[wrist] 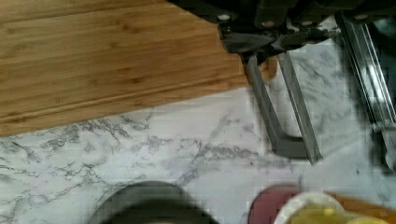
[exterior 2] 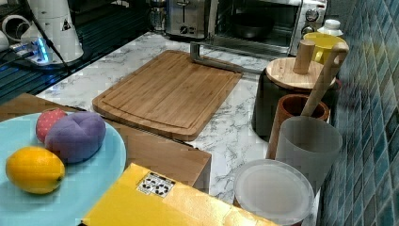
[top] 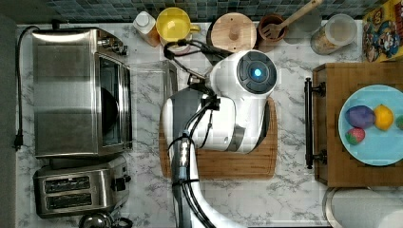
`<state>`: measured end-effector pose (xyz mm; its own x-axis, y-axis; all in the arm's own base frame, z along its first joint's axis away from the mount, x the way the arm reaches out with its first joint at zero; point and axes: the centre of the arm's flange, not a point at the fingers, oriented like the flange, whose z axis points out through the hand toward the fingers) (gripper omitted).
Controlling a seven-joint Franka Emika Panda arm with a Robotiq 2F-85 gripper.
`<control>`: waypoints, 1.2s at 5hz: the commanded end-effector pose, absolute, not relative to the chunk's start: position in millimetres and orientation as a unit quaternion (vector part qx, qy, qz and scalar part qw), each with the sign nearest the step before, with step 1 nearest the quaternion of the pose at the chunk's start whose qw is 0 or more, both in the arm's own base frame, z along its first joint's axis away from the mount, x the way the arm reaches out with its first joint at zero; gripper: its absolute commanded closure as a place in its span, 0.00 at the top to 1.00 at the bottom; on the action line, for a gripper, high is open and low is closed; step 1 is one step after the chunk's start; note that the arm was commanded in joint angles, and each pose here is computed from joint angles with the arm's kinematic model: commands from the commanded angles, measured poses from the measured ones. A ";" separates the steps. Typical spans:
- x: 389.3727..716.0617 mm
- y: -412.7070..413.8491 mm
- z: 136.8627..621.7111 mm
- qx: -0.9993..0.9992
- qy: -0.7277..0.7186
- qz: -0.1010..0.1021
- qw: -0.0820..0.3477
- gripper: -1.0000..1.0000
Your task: Close the oven.
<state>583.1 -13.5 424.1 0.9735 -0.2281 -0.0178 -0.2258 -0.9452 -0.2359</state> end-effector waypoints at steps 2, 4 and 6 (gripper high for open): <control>568.7 -44.6 353.4 -0.963 0.019 -0.002 0.268 0.00; 575.6 -30.5 283.9 -0.959 -0.020 -0.015 0.281 0.00; 584.7 -33.2 256.3 -0.943 -0.010 -0.062 0.327 0.00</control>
<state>576.2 -57.3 232.0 0.9965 -0.0676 0.0494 -0.0258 -0.8091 -0.5871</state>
